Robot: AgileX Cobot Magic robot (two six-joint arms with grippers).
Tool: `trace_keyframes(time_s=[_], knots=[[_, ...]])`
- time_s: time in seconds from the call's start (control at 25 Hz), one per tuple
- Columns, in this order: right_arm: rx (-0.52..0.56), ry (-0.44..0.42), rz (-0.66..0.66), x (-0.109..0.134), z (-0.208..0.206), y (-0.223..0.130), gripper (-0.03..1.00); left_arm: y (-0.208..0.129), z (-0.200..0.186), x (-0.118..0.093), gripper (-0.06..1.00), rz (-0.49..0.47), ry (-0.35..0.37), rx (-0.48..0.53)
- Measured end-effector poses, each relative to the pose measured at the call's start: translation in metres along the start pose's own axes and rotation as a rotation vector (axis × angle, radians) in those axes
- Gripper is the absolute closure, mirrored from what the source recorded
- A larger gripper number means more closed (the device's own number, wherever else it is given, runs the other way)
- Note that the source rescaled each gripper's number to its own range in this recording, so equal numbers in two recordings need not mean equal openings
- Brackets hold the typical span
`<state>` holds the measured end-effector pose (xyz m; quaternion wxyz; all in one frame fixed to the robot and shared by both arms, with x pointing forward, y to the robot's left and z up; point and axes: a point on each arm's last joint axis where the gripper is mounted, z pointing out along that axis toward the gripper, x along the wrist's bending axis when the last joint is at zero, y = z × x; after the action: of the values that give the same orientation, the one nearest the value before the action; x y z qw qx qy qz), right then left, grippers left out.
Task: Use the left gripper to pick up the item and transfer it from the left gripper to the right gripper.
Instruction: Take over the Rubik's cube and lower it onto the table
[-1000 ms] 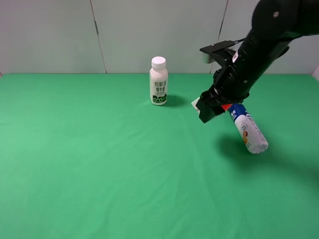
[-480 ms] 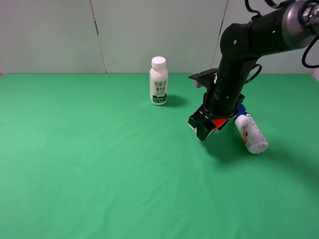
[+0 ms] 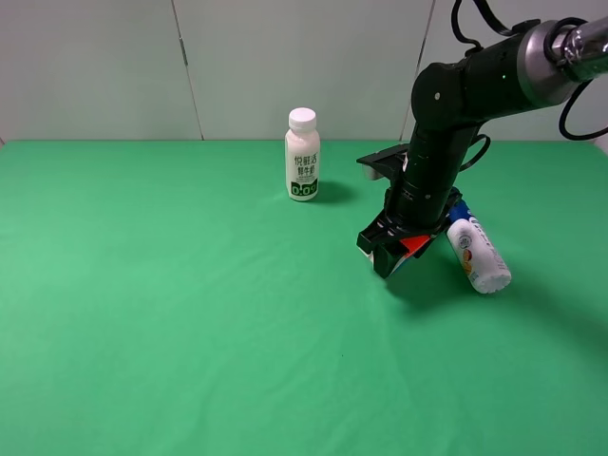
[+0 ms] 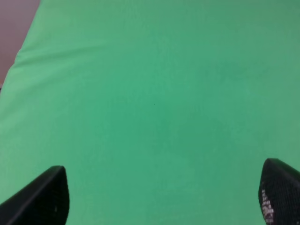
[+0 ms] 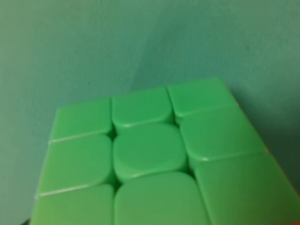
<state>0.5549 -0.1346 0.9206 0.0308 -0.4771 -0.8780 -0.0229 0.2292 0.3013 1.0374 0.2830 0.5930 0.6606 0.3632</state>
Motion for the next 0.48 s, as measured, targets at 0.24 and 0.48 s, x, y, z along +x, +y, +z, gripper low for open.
trace_keyframes(time_s=[0.24,0.48], knots=[[-0.009,-0.001,0.006,-0.0001,0.0,0.0009,0.58,0.0,0.0,0.0,0.38,0.0,0.0,0.0],[-0.037,-0.005,0.03,-0.0005,-0.0001,0.0033,-0.02,0.0,0.0,0.0,0.38,0.0,0.0,0.0]])
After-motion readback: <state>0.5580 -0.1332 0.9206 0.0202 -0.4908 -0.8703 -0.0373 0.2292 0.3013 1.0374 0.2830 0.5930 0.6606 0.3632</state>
